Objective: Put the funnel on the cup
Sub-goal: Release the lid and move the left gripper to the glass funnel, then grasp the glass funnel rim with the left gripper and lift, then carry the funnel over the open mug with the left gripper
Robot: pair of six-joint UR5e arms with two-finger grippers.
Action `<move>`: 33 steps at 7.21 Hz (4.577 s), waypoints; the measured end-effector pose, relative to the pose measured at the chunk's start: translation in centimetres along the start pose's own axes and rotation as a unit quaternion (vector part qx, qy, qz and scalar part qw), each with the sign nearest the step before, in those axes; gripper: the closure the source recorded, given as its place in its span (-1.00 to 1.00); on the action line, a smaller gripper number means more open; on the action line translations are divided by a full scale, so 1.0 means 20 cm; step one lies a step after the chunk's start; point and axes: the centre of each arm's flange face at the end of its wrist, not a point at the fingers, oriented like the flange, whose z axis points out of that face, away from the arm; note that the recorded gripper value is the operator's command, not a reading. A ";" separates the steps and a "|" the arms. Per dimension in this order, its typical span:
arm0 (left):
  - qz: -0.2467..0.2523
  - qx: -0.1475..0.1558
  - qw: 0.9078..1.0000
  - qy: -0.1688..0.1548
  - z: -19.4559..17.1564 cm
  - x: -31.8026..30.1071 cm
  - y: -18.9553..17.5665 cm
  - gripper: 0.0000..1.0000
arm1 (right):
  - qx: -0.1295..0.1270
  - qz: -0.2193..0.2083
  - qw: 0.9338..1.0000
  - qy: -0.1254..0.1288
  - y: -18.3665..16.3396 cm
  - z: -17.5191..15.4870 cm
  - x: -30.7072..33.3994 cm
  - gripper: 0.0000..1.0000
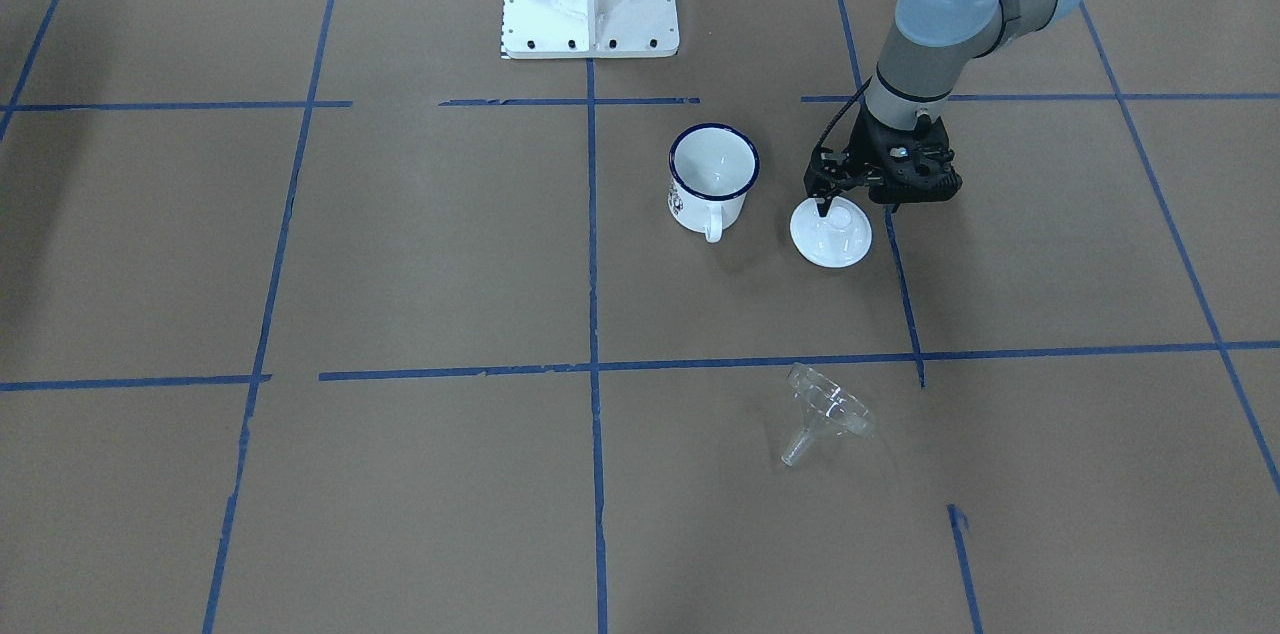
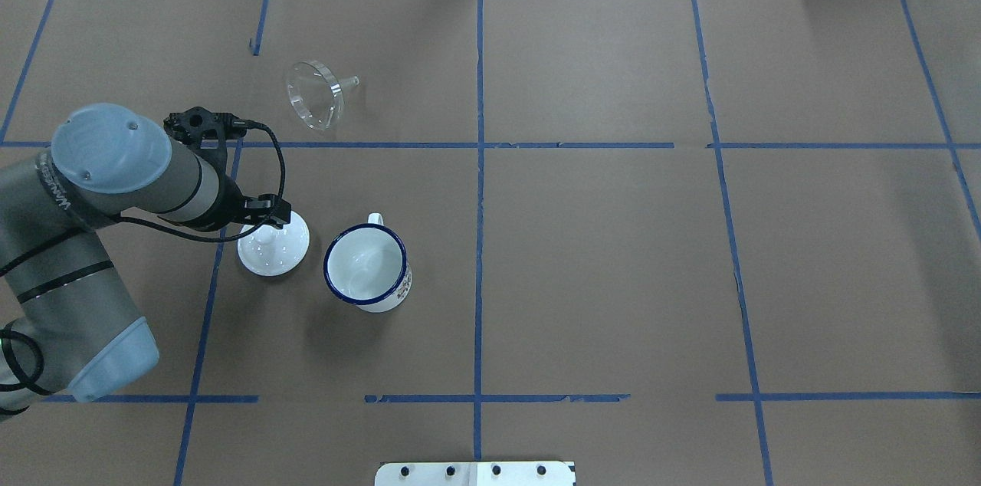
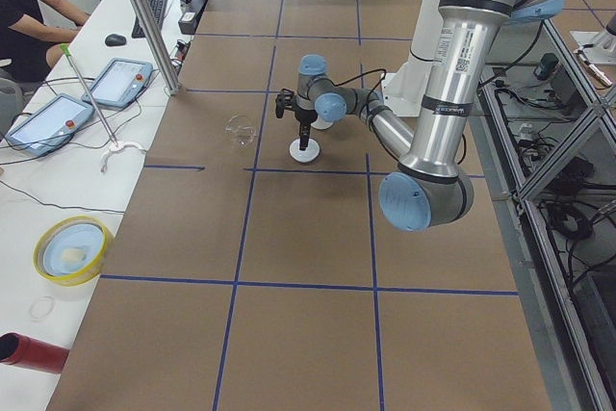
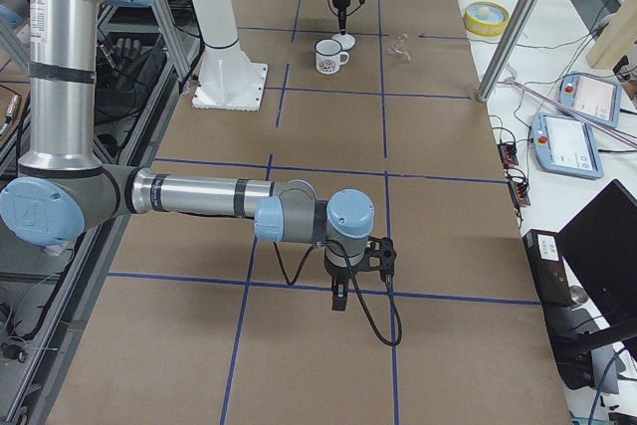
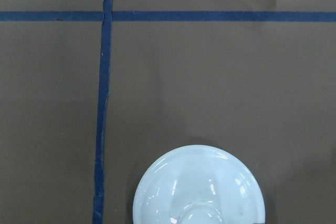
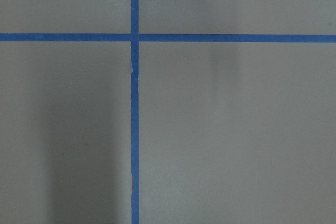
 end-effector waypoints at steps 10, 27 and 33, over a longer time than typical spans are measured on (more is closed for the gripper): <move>-0.434 0.174 0.871 0.149 0.19 0.27 -0.76 -1.00 | 0.000 0.000 1.000 0.000 0.00 0.00 0.00 -1.00; -0.341 0.054 0.920 0.183 -1.05 0.42 -0.51 1.00 | 0.000 0.000 1.000 0.000 0.00 0.00 0.00 -1.00; -0.258 0.039 0.965 0.010 -0.78 0.98 0.16 1.00 | 0.000 0.000 1.000 0.000 0.00 0.00 0.00 -1.00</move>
